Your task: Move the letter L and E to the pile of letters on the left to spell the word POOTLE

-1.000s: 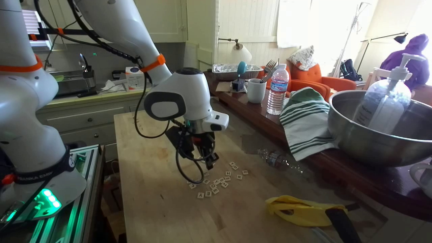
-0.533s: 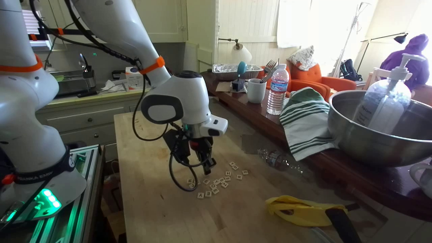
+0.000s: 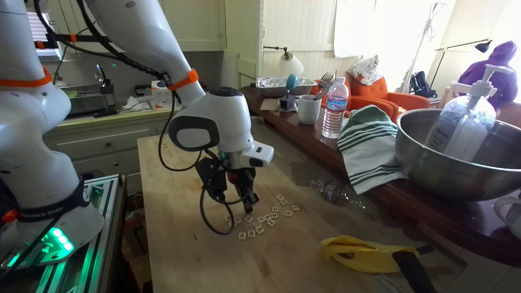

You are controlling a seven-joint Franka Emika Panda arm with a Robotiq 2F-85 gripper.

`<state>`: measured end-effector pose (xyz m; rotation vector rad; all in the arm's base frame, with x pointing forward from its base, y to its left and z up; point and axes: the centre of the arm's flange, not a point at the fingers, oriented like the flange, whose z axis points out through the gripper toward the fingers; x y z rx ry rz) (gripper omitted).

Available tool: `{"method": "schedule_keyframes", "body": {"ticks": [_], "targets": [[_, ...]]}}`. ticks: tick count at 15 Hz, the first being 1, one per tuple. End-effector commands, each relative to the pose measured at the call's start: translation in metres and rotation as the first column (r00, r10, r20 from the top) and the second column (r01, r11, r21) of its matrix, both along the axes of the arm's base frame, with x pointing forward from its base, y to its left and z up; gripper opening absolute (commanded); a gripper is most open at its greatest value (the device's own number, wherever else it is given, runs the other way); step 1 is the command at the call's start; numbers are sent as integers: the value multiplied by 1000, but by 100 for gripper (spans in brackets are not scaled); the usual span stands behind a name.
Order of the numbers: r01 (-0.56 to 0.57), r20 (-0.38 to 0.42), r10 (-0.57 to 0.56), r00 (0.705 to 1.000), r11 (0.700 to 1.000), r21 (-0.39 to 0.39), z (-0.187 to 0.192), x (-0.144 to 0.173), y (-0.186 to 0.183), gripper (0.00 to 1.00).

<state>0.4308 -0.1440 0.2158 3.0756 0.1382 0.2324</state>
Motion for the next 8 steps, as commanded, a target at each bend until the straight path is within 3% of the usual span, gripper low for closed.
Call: {"method": "schedule_keyframes", "body": {"ticks": [1,8], "targets": [[-22,-3,21,1000,1000,-7,-17,6,-2,0],[-42,-16,42,999,999,-3,-27,15,-7,0]]}}
